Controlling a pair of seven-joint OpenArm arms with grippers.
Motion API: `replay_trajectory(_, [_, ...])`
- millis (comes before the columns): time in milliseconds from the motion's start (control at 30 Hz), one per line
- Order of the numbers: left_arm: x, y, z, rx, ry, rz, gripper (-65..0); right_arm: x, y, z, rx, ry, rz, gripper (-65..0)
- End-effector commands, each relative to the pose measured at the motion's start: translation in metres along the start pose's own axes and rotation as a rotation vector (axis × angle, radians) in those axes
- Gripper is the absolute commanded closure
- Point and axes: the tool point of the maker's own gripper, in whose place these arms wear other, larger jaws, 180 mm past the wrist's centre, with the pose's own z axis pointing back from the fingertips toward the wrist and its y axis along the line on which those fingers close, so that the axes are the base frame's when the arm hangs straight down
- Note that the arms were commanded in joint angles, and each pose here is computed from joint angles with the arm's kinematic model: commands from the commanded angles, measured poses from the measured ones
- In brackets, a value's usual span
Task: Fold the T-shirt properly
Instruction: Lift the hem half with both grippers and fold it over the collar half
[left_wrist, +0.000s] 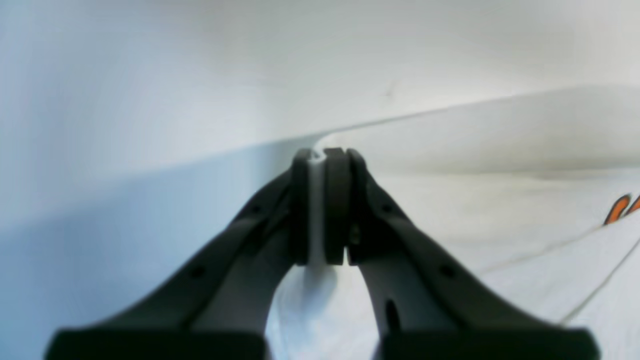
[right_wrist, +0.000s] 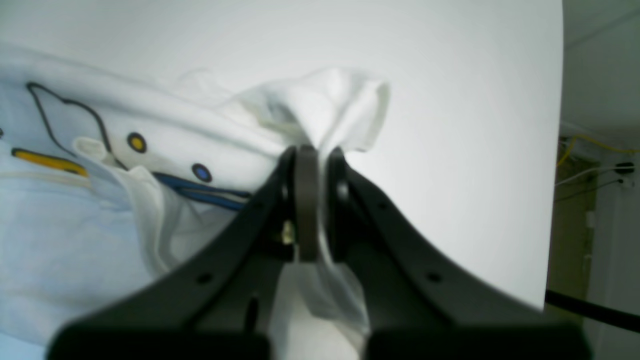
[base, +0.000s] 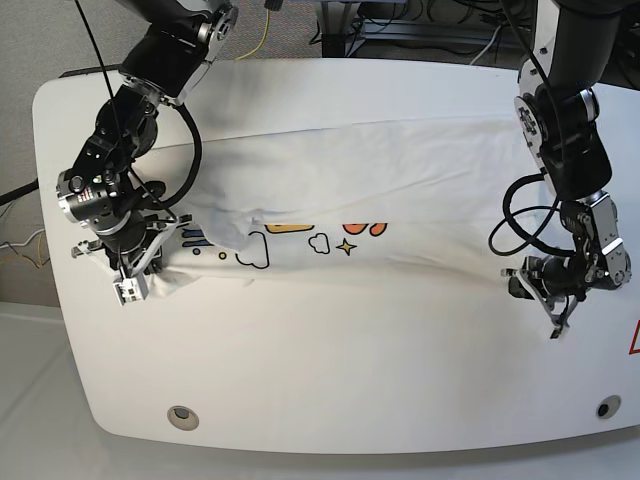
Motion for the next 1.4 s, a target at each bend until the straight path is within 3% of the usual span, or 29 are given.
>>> replay_trajectory(0, [0.027,0.002,0.019,0.042,-0.057,-0.055,-2.9,0.012,-0.006,0.005,-0.016,-0.043,0.009,0.0])
replay_trajectory(433, [0.021,0.004,0.046,0.134,-0.016,-0.143,-2.9,-0.003,-0.004,0.005,-0.013,-0.008,0.013,0.0])
replay_trajectory(1367, [-0.008,0.015,0.05,0.163,0.092,-0.142,-2.9,-0.049,-0.017,0.022,-0.061,0.093,0.069,0.0])
